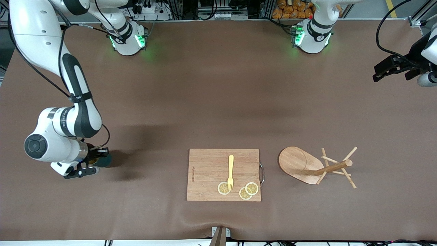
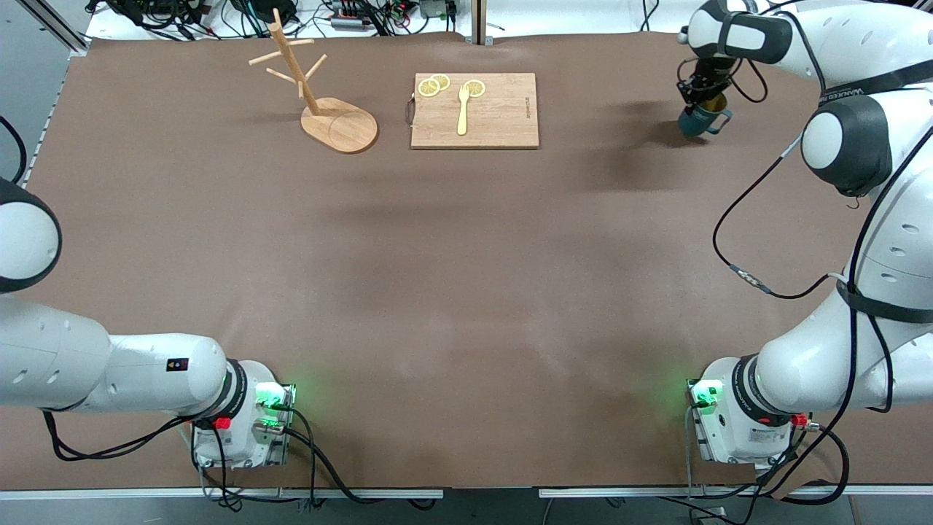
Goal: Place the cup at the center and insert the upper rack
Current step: 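Lift the teal mug with the right gripper toward the table center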
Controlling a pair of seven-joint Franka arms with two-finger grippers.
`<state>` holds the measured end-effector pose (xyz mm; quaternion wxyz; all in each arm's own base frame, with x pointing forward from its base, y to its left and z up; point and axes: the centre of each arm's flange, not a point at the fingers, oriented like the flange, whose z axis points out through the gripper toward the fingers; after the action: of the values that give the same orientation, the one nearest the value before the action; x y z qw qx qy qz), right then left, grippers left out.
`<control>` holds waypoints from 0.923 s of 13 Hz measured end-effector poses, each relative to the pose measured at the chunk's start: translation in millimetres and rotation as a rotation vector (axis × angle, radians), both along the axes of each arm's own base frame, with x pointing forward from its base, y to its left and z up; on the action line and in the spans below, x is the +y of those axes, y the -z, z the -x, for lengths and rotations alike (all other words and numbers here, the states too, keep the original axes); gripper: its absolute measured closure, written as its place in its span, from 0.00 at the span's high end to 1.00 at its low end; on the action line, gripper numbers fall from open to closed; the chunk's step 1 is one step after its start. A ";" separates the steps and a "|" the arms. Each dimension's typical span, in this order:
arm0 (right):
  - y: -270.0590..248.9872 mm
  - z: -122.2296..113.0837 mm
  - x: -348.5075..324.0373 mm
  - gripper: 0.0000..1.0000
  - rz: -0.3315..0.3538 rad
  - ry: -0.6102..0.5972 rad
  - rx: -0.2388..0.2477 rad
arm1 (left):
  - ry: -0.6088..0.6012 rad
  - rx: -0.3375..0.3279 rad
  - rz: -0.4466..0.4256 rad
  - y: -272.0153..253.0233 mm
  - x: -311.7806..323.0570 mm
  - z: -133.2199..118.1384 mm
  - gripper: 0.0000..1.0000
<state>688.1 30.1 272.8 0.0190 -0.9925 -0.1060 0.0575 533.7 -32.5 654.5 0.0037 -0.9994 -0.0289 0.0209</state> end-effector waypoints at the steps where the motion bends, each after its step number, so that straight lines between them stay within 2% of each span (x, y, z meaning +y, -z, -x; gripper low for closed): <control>1: -8.2 0.1 22.4 0.04 -0.010 -0.029 -0.007 | 0.000 0.000 0.000 -0.1 0.0 0.0 1.00; 4: -21.2 11.7 109.1 0.04 -0.087 -0.080 -0.008 | 0.000 0.000 0.000 -0.1 0.1 0.0 1.00; 6: -24.6 27.3 171.1 0.04 -0.100 -0.095 -0.001 | 0.000 0.000 0.000 0.0 0.1 0.0 1.00; 9: -33.3 68.1 276.7 0.04 -0.084 -0.064 0.008 | -0.002 0.001 0.000 0.5 1.3 -0.2 1.00; 12: -40.3 122.8 373.1 0.04 -0.069 -0.057 0.013 | -0.007 0.005 0.000 2.3 3.9 -0.9 1.00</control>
<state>565.3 403.2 313.2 0.0521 -0.9874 -0.1363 0.0606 534.5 -28.6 652.1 0.0037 -0.9992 -0.0325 0.0233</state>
